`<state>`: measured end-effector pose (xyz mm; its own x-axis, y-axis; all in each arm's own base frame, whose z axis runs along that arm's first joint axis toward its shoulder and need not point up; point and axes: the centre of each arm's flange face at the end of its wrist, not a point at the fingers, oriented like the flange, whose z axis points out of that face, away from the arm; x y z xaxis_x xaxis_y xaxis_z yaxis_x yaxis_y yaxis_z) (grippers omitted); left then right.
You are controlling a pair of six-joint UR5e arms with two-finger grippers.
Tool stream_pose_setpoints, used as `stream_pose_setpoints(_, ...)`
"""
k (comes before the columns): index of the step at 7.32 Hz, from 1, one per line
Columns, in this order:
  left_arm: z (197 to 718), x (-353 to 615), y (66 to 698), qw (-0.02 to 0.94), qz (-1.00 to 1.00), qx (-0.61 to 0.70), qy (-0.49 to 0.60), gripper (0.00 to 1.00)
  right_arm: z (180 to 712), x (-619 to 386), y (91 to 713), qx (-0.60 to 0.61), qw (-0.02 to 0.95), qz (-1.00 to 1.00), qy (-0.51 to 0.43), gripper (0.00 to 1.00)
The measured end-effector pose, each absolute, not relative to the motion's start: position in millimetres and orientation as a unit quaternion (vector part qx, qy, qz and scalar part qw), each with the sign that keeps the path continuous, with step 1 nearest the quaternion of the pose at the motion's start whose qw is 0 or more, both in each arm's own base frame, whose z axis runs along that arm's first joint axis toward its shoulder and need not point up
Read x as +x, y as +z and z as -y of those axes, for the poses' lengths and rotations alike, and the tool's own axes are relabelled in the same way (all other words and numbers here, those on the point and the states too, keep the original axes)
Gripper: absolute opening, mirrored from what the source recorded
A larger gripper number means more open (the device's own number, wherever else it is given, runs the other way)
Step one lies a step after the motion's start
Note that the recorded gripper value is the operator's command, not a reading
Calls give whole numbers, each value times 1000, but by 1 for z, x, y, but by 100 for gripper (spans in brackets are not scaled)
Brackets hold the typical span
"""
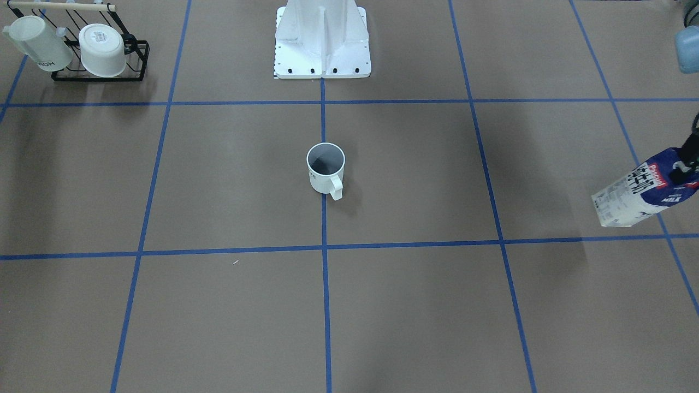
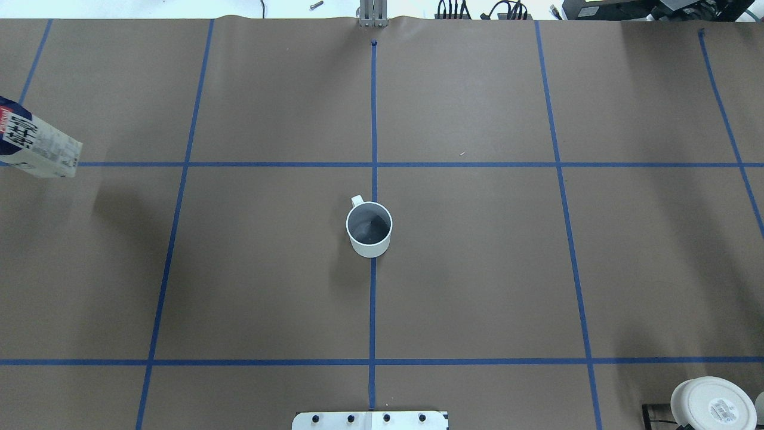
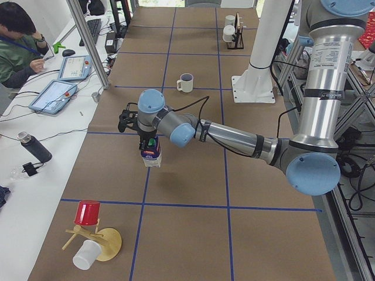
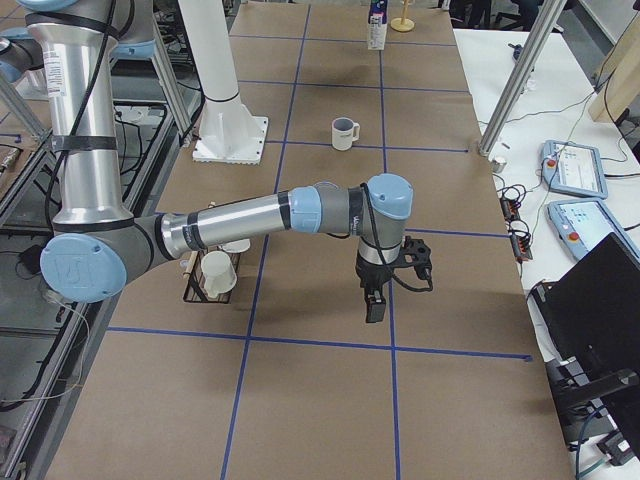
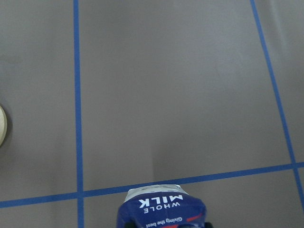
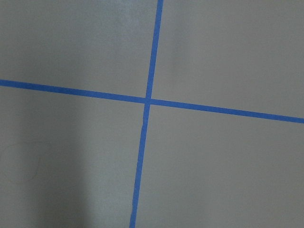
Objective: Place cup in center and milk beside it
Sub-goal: 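Carry the blue milk carton with the left gripper beside the mug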
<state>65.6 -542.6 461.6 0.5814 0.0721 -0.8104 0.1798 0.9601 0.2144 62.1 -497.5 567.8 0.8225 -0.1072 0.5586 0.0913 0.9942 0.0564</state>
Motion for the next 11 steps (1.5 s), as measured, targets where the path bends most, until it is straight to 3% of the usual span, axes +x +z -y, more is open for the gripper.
stream_pose_setpoints(4,562,204,307,889,-444,98,-49,20,491,62,575,5,954,294,-49,100)
stream_pose_setpoints(7,515,338,220,890,-447,64,-62,20,491,62,577,4,955,294,-48,100)
stream_pose_setpoints(11,464,418,164,898,-432,52,-57,20,492,62,578,3,955,294,-48,100)
